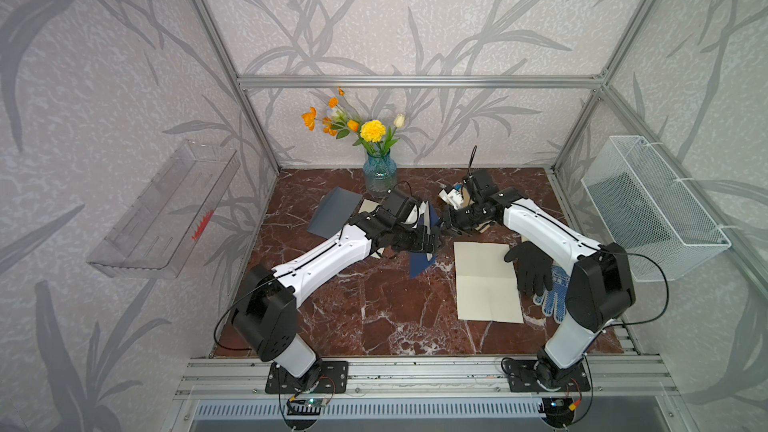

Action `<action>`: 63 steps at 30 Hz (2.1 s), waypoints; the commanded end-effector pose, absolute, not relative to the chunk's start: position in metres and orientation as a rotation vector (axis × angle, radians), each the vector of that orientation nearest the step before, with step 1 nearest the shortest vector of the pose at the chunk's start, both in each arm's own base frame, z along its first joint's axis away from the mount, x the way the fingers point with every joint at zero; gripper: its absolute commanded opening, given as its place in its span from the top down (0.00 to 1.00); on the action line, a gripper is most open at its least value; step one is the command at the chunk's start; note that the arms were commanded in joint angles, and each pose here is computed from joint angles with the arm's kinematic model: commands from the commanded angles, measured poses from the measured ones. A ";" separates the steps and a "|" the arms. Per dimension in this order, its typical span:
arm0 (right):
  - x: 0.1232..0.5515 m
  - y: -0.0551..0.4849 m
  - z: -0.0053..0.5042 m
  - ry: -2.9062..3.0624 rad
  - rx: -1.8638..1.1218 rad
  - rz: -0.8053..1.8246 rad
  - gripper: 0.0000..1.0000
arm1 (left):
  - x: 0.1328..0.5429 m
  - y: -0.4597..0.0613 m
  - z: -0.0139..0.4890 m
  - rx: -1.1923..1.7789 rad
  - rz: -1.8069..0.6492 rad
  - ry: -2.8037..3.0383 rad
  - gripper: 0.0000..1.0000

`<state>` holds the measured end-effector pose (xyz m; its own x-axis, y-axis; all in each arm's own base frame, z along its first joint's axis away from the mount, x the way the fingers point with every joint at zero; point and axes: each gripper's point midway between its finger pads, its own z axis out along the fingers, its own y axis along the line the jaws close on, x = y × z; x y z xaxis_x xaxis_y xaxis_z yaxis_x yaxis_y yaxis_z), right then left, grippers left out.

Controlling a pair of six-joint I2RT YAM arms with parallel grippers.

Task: Fold the letter paper in half and place it into the envelope
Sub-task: Place the letter paper in the envelope.

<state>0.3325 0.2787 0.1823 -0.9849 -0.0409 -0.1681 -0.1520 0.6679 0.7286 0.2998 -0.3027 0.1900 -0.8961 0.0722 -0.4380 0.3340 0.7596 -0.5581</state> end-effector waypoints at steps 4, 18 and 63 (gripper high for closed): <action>0.330 0.277 0.194 2.710 -0.196 1.257 1.00 | 0.316 -0.250 0.185 -0.009 -0.912 2.534 0.01; 0.314 0.285 0.223 2.590 -0.278 1.427 1.00 | 0.328 -0.242 0.158 -0.210 -1.147 2.543 0.00; 0.315 0.286 0.224 2.581 -0.260 1.506 1.00 | 0.341 -0.244 0.218 -0.218 -1.592 2.083 0.74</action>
